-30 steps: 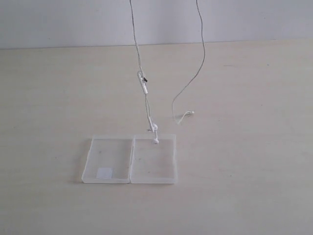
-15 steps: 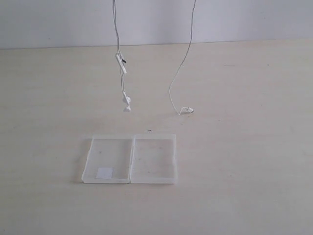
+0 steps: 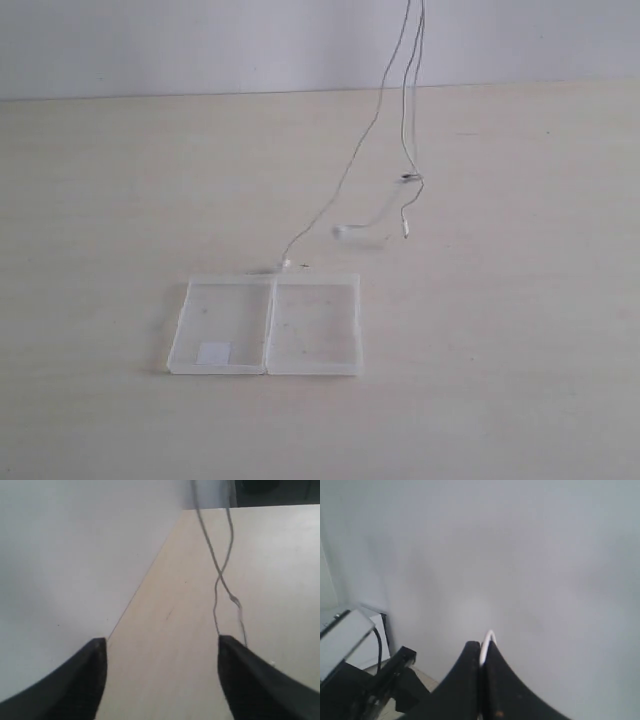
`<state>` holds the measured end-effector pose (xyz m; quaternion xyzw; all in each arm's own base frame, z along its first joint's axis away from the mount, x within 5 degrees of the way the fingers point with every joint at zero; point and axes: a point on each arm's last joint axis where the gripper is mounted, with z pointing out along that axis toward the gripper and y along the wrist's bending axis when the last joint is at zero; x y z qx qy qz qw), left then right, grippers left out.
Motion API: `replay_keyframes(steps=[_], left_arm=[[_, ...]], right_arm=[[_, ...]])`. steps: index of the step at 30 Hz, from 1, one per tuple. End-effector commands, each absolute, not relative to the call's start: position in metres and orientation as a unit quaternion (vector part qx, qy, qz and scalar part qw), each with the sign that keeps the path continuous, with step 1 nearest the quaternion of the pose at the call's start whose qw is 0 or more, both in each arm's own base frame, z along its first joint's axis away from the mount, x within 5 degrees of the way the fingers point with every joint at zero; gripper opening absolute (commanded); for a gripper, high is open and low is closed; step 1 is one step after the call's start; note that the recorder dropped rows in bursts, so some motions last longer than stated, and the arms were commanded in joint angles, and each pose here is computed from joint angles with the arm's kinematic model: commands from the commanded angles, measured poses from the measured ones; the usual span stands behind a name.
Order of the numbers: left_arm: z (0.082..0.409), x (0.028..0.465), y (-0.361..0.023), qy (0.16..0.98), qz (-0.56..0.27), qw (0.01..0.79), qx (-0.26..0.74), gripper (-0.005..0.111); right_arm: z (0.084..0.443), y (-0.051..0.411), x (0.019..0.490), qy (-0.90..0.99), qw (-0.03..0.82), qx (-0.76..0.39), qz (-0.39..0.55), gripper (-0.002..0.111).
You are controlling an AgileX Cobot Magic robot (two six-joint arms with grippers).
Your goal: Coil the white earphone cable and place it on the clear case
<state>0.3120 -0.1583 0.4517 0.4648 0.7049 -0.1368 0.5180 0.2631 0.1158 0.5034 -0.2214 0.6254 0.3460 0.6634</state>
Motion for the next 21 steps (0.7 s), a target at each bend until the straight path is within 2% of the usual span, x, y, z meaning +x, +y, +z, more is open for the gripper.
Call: replay_keyframes(steps=[1, 8, 12, 21], left_arm=[[0.451, 0.314, -0.159, 0.709, -0.148, 0.524, 0.449, 0.074], [0.451, 0.314, -0.159, 0.709, -0.146, 0.523, 0.450, 0.074], [0.449, 0.313, -0.159, 0.711, -0.150, 0.513, 0.457, 0.074], [0.444, 0.294, -0.170, 0.681, -0.251, 0.463, 0.508, 0.076]], right_arm=[[0.520, 0.117, 0.260, 0.610, 0.669, -0.217, 0.366, 0.000], [0.548, 0.117, 0.252, 0.582, 0.682, -0.215, 0.388, 0.000], [0.547, 0.120, 0.256, 0.583, 0.673, -0.225, 0.396, 0.000], [0.533, 0.126, 0.275, 0.601, 0.654, -0.225, 0.401, 0.000]])
